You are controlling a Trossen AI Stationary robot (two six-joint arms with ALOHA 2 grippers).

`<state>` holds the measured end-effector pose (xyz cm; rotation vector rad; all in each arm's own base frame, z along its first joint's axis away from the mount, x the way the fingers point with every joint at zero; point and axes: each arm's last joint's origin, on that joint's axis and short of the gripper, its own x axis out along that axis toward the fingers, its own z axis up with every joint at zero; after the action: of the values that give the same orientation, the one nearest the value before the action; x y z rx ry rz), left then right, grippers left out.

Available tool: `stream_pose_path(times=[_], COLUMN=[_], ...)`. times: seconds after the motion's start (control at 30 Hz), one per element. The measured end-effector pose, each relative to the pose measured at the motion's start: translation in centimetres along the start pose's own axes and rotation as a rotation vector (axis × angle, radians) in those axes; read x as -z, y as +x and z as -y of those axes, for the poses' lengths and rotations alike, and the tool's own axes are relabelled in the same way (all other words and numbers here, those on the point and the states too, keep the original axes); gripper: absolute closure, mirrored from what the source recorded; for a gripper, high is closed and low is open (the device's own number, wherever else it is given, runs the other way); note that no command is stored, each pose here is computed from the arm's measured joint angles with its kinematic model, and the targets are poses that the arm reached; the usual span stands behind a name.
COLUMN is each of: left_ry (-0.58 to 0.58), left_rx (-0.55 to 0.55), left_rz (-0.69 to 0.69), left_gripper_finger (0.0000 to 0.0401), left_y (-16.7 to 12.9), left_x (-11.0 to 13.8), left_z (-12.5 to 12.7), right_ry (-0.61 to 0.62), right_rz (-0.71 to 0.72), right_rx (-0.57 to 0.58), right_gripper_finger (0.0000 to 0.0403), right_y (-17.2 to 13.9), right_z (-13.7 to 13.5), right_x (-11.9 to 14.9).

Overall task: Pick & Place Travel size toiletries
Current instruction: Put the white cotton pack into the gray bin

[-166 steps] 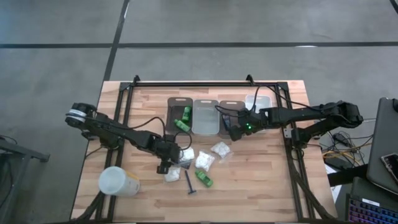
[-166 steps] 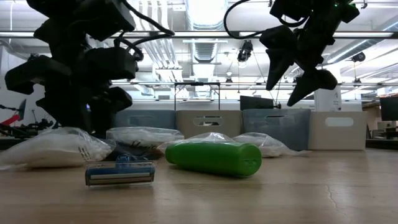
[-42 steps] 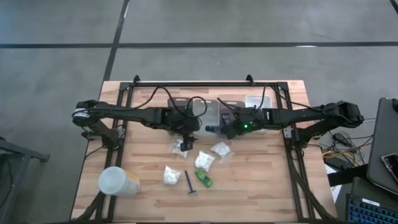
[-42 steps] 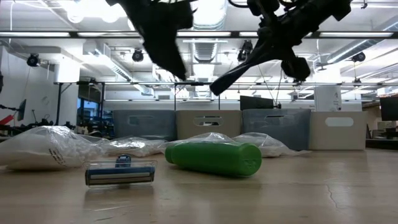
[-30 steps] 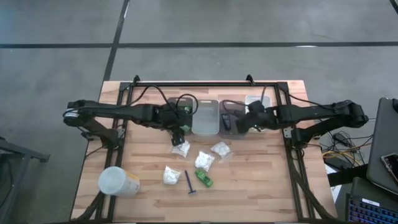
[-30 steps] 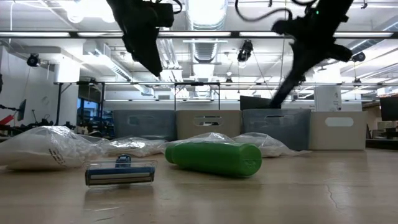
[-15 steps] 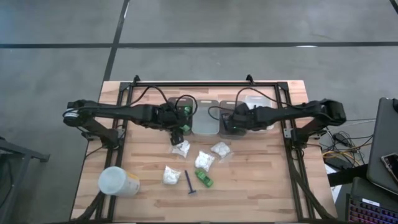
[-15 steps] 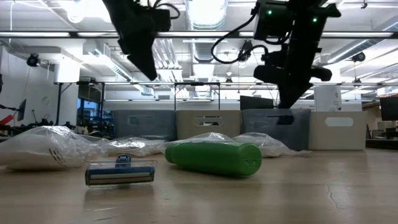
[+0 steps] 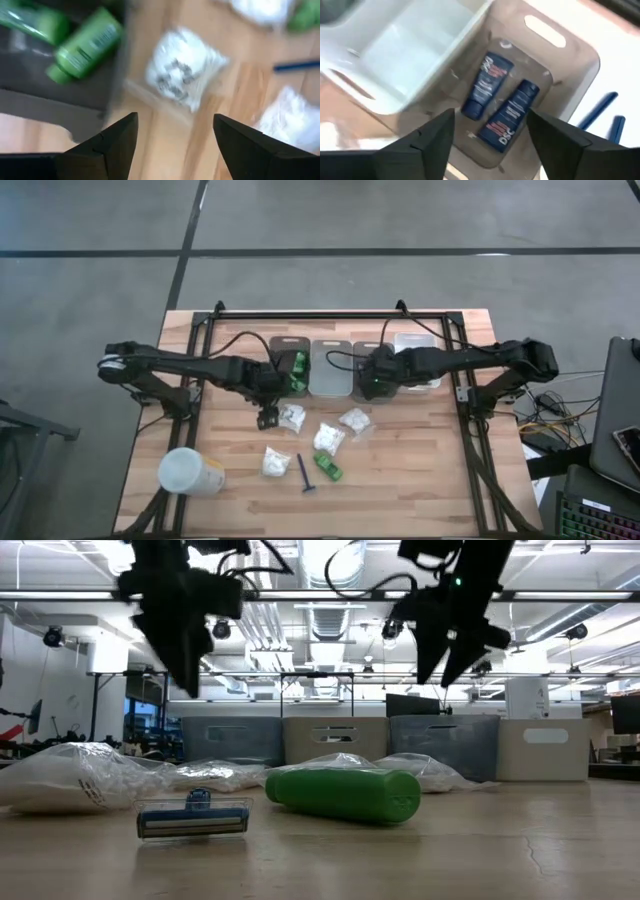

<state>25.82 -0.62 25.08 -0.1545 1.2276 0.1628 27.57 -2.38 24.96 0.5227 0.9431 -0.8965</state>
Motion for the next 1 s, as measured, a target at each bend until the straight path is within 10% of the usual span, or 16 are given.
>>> stream_pose_path(times=[0.43, 1.0], left_ry=[-0.422, -0.726], left_rx=[0.1, 0.19], left_rz=[-0.084, 0.262], left_gripper_finger=[0.0155, 0.0179], left_y=[6.2, 7.3], left_x=[5.0, 9.3], left_z=[0.1, -1.4], right_ry=[0.044, 0.069], right_rz=[0.021, -0.06], right_rx=[-0.037, -0.015], right_gripper_finger=[0.0089, 0.0094], right_y=[-1.1, 0.5], right_z=[0.0, 0.6], right_x=[-0.6, 1.0])
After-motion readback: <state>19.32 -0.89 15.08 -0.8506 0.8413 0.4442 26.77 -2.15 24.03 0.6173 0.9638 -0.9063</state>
